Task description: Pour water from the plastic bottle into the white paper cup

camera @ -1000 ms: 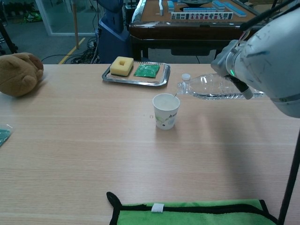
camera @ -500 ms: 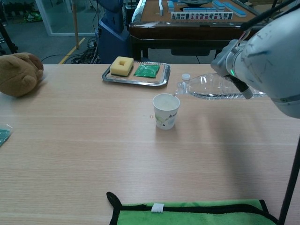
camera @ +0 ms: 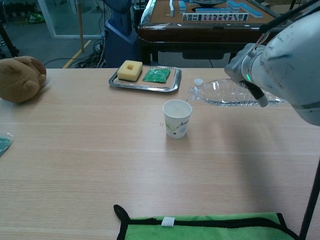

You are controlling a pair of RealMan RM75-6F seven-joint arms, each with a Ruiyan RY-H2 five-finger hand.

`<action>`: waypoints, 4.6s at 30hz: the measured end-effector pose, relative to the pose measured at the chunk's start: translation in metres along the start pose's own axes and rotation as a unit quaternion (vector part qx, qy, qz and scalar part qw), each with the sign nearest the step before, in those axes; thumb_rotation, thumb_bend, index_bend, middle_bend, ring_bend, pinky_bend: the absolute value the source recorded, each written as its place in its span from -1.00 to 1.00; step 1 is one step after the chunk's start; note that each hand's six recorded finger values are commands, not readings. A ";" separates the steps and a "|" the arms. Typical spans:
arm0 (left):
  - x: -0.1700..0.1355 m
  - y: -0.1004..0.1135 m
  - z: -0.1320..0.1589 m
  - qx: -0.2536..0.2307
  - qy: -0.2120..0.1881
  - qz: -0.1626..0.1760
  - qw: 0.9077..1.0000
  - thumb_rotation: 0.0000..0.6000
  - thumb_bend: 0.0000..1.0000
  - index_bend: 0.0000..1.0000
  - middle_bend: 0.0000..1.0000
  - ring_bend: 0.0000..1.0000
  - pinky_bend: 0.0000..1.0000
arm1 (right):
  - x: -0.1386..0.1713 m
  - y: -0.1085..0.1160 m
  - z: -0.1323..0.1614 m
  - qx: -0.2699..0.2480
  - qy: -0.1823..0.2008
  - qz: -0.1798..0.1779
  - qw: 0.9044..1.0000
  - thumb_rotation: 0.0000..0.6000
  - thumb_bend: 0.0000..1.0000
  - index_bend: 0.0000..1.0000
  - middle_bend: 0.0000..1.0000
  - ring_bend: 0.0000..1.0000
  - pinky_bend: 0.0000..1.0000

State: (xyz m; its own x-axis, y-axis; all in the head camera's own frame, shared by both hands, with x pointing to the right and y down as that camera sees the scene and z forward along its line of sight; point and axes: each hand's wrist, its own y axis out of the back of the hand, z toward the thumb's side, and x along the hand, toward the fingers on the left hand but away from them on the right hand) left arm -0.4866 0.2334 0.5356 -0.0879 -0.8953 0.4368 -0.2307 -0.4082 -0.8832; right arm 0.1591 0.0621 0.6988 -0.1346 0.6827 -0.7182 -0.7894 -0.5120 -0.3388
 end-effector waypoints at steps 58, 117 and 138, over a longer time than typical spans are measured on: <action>-0.001 -0.022 0.009 0.031 -0.019 -0.024 0.999 1.00 -0.86 -0.24 -0.62 -0.46 -0.01 | 0.002 -0.100 -0.012 -0.459 0.144 -0.153 0.863 1.00 -0.52 0.27 0.27 0.03 0.02; -0.001 -0.027 0.005 0.034 -0.012 -0.032 0.999 1.00 -0.86 -0.24 -0.62 -0.46 -0.01 | 0.001 -0.163 -0.030 -0.594 0.135 -0.135 0.782 1.00 -1.00 -0.61 -0.65 -0.82 -0.43; -0.004 -0.029 0.017 0.047 -0.028 -0.032 0.998 1.00 -0.86 -0.24 -0.62 -0.46 -0.01 | 0.068 -0.176 -0.088 -0.490 0.101 -0.091 0.861 1.00 -1.00 -0.67 -0.69 -0.86 -0.48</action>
State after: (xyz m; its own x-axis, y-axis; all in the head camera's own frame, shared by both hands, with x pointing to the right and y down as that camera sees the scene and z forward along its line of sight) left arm -0.4634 0.2456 0.5568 -0.0204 -0.8742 0.4851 -0.1419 -0.4778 -0.8669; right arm 0.3416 0.1525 0.6561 0.1230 0.7441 -0.6567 0.1110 -0.6679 -0.7360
